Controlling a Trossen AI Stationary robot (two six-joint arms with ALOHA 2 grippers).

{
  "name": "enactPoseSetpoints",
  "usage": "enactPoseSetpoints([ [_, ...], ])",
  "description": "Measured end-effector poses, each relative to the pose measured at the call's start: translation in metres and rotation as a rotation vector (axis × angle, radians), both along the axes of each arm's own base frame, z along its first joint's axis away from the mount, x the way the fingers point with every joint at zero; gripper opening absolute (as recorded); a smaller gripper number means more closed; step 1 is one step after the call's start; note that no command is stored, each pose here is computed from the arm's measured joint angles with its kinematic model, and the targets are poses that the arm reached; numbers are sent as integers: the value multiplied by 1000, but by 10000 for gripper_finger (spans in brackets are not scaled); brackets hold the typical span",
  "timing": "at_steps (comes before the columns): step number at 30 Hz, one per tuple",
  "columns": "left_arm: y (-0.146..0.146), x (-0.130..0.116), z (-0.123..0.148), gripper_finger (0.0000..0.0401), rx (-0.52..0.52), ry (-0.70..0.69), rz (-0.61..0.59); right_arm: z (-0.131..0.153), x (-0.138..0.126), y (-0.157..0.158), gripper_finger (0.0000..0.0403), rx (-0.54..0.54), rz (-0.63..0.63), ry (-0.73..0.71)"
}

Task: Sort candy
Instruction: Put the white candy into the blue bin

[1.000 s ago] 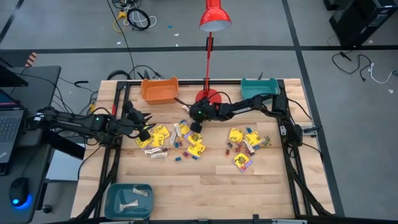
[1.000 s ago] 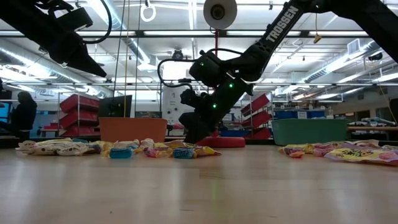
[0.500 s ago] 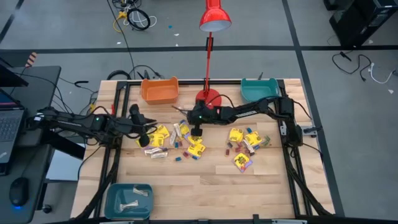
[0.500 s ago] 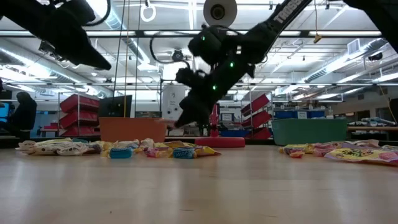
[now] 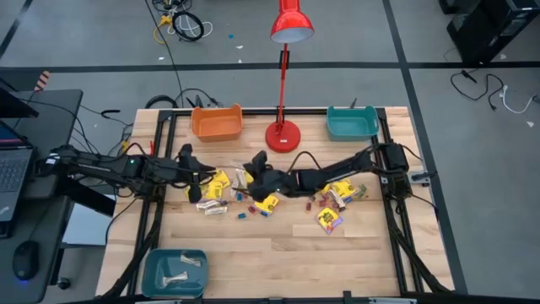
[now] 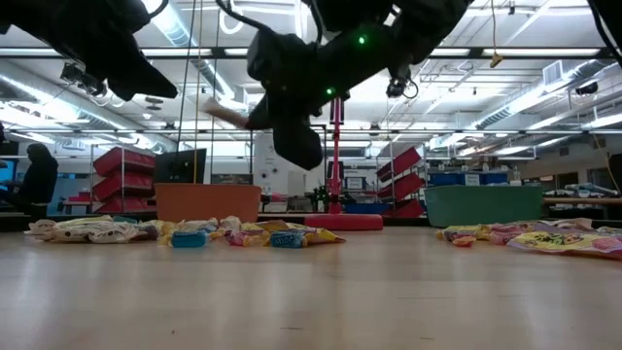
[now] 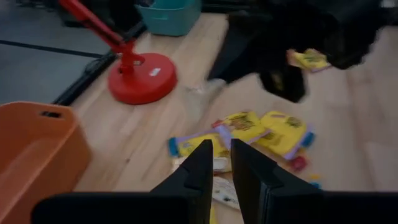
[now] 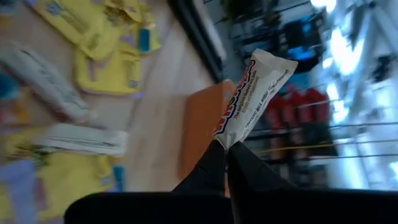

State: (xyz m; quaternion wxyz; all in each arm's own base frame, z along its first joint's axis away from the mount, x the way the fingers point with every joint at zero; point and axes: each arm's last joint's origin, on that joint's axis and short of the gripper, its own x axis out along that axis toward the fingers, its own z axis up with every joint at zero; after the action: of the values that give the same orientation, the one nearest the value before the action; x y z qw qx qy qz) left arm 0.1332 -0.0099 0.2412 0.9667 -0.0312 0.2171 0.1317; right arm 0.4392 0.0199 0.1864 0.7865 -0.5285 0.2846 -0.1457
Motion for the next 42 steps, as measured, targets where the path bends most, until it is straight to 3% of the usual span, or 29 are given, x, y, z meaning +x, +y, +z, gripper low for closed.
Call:
enactPoseSetpoints([
  [7, 0, 0, 0, 101, -8, 3, -13, 6, 2, 9, 0, -105, 54, 1],
  [12, 2, 0, 0, 138, 7, -8, 60, 7, 2, 11, 0, -141, 70, 16],
  [18, 1, 2, 1, 152, 9, -16, 61, 10, 3, 11, 0, -172, 80, 1],
  [26, -1, 19, 6, 152, 63, -89, 30, 14, 4, 12, 0, -242, 116, 3],
  [34, -2, 23, 7, 149, 84, -106, 20, 14, 4, 12, 0, -244, 117, 5],
  [38, -2, 23, 7, 122, 84, -106, 21, 14, 4, 12, 0, -244, 117, 5],
  [42, -2, 23, 7, 70, 81, -107, 22, 14, 4, 12, 0, -238, 115, 1],
])
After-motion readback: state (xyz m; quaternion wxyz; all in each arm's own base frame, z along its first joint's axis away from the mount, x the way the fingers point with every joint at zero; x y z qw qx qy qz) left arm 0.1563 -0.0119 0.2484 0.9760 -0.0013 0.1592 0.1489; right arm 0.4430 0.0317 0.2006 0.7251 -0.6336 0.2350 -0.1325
